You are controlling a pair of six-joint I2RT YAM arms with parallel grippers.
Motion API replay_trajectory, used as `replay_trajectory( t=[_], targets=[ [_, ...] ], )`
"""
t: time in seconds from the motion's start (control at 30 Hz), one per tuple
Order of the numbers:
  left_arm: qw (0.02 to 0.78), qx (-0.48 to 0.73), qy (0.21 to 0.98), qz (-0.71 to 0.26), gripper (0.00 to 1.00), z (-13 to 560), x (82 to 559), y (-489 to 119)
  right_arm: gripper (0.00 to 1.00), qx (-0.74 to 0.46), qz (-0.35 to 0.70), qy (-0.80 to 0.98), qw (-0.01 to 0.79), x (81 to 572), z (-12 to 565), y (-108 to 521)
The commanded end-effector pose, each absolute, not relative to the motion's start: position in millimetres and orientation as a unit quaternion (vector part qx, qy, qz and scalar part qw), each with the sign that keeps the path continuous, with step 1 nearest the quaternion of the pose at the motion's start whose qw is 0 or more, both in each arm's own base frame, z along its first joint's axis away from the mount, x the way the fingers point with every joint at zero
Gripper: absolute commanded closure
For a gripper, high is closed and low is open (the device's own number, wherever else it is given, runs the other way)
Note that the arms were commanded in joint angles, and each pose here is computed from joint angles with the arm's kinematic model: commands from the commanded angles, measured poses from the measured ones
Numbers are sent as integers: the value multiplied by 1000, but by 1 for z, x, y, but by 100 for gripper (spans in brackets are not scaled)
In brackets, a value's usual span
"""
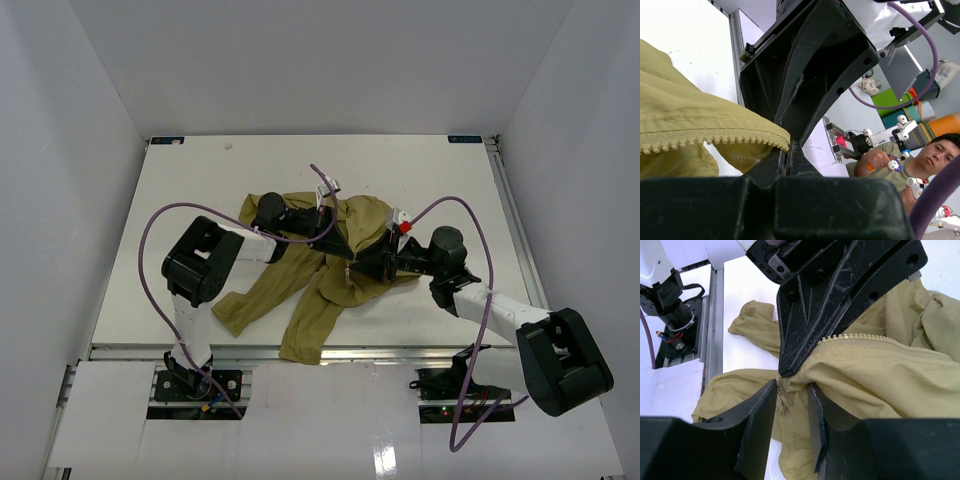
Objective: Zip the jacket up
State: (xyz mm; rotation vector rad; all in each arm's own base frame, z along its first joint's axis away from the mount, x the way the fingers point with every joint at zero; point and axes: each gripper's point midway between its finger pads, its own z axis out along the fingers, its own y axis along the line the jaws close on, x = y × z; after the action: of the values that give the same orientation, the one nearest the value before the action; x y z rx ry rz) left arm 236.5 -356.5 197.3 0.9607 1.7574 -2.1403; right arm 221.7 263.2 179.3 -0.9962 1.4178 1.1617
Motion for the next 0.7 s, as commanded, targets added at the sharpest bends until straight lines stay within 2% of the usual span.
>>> replay_trajectory(
  t=[0.0, 0.3, 0.53, 0.67],
  targets=[
    [160, 374, 555, -725, 100, 215, 236, -354, 62, -429, 488, 556, 518, 224, 199, 270],
    [167, 379, 550, -725, 100, 221, 234, -353, 62, -428, 487, 560, 516, 226, 195, 271],
    [170, 379, 548, -726, 100, 223, 234, -353, 65, -427, 489, 559, 515, 225, 195, 271],
    [171, 379, 547, -727, 100, 223, 234, -353, 70, -428, 491, 561, 511, 225, 193, 272]
  ],
)
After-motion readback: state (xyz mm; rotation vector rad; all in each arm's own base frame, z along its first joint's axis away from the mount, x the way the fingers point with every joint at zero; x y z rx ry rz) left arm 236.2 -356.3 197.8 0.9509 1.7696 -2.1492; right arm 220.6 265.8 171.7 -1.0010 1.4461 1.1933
